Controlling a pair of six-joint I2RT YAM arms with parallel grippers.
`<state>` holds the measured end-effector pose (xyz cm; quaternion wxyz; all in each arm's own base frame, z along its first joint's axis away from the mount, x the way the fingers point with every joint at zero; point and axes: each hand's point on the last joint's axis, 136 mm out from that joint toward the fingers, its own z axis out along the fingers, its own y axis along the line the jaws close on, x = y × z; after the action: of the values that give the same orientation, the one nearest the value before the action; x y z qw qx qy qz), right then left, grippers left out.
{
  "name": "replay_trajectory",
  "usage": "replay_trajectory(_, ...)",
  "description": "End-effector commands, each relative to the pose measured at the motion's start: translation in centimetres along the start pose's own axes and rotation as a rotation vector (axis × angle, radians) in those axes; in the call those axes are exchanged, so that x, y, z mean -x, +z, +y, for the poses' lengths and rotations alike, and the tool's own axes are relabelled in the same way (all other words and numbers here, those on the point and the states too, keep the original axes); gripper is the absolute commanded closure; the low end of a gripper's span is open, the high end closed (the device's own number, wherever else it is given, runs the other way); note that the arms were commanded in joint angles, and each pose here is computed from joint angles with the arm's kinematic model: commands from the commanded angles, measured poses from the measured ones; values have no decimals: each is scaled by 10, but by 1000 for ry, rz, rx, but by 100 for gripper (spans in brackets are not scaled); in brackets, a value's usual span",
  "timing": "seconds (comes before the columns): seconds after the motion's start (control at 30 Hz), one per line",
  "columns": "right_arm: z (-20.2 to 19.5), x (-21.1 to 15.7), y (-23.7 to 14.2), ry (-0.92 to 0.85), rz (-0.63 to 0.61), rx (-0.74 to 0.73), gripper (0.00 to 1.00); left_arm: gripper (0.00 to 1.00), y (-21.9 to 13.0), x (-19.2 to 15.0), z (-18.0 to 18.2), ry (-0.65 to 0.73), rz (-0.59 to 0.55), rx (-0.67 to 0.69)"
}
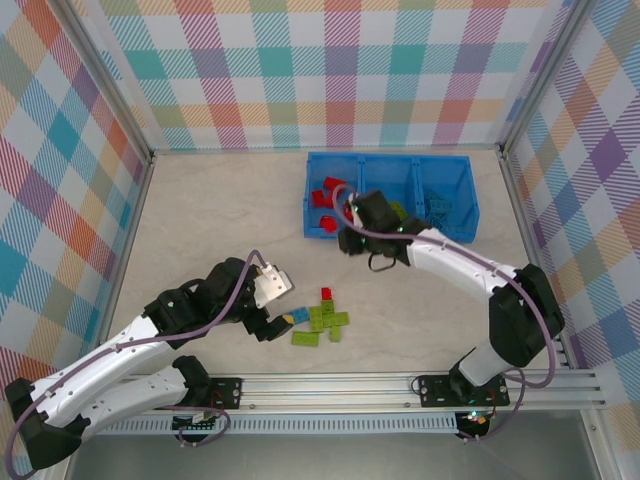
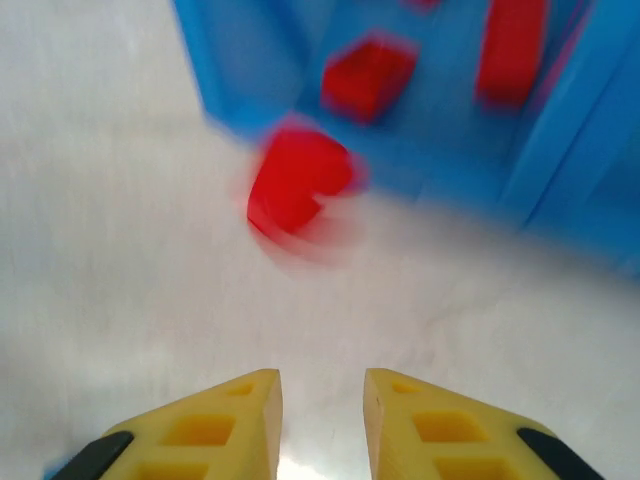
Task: Sort the legos into containers by color
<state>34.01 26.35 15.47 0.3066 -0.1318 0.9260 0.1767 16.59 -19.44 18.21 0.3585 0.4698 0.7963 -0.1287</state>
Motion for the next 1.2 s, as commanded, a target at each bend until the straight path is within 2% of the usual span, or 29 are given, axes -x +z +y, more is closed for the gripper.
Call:
replay_trajectory(0.0,-8,55,13,-68,-130,-51,71,0,0,-7,0,-5,15,-2)
replay_trajectory(0.13,-21,89,38,-53,-141,-93,72,0,-1,-7,0,-16,15,-5)
replay_trajectory(0.23,-25,100,54,-33,-107,-105,70,0,-1,-6,3,-36,12,15)
replay_trajectory(0.47,-12,98,30,-18,-127,-33,60,0,3,-3,14,-130,26,69)
replay_trajectory(0.6,-2,74,5,13,-112,58,47,0,5,8,29,-263,29,146)
replay_trajectory(0.77,-1,33,-44,65,-114,130,32,3,20,23,54,-628,0,271)
replay_trajectory(0.9,-7,2,-79,90,-147,153,16,5,48,30,54,-857,5,268)
replay_trajectory(1.0,-10,-29,-94,80,-145,190,1,7,68,27,56,-1015,35,309)
replay_trajectory(1.07,-9,-52,-101,71,-133,231,0,9,82,23,55,-1089,83,334)
replay_trajectory(1.17,-6,-84,-104,91,-98,302,0,9,103,18,47,-1088,181,377)
